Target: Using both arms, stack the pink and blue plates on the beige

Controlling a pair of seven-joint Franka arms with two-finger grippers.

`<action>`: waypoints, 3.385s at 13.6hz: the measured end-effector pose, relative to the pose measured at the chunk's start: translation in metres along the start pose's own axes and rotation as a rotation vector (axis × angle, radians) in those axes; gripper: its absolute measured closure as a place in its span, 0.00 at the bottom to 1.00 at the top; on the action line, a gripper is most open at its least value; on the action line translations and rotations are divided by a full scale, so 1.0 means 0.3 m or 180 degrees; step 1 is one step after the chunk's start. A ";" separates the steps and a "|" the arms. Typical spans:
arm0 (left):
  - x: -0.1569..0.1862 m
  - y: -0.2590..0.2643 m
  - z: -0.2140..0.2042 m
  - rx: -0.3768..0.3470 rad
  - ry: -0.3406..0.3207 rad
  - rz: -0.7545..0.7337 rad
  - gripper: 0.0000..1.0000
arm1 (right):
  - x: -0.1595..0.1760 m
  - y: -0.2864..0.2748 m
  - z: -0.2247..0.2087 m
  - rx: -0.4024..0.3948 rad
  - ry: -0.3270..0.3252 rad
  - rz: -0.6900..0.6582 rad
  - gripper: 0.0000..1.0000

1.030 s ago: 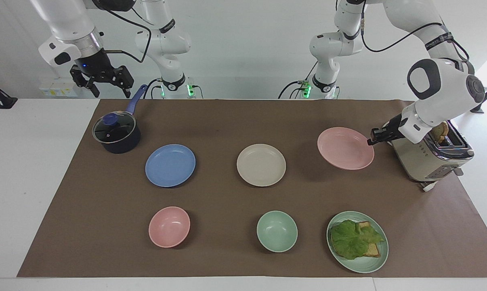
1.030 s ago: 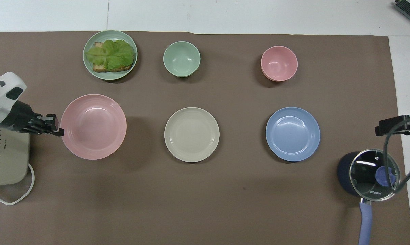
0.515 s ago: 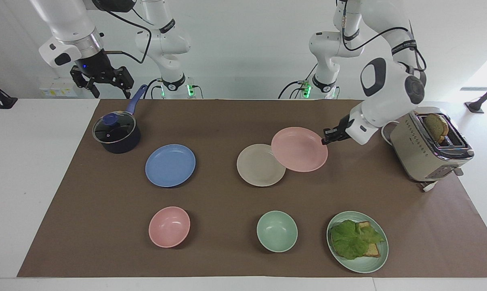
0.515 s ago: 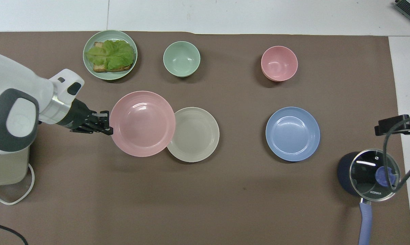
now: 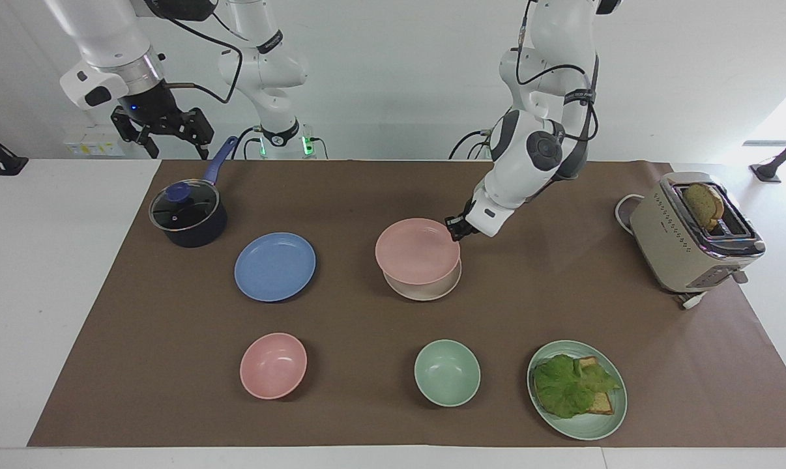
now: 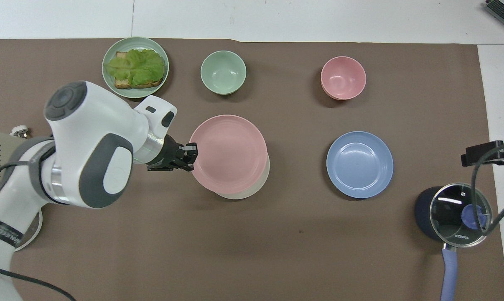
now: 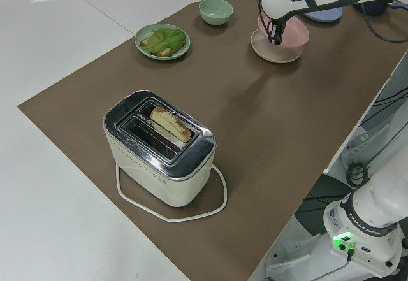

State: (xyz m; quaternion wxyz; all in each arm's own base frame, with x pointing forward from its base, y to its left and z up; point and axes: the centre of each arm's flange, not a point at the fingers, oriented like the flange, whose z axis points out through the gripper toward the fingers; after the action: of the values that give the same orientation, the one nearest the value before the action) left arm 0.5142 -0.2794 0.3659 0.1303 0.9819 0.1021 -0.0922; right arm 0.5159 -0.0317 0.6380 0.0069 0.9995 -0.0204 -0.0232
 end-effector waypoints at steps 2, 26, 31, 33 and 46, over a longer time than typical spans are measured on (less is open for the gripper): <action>0.018 -0.024 0.008 0.0006 0.0010 -0.0047 0.96 | 0.000 0.000 0.001 0.0000 -0.0001 0.0000 0.00; 0.203 -0.556 -0.875 0.0689 0.0224 0.0535 0.00 | -0.008 0.011 0.023 0.0005 -0.0012 0.0018 0.00; 0.154 -0.531 -1.001 0.0764 0.0380 0.0718 0.00 | 0.030 0.004 0.103 0.0001 0.0128 -0.0050 0.00; 0.119 -0.533 -1.046 0.0760 0.0444 0.0727 0.00 | 0.065 -0.005 0.202 -0.0005 0.0207 -0.0159 0.00; 0.108 -0.543 -1.060 0.0762 0.0464 0.0714 0.00 | 0.196 -0.040 1.030 -0.0012 0.0026 -0.0601 0.00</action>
State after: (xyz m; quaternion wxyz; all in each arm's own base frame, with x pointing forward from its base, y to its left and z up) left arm 0.5579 -0.0323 0.6224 0.0142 0.9997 -0.0106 -0.0172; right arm 0.5607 -0.0261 0.3264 0.0067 0.9970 0.0740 -0.0196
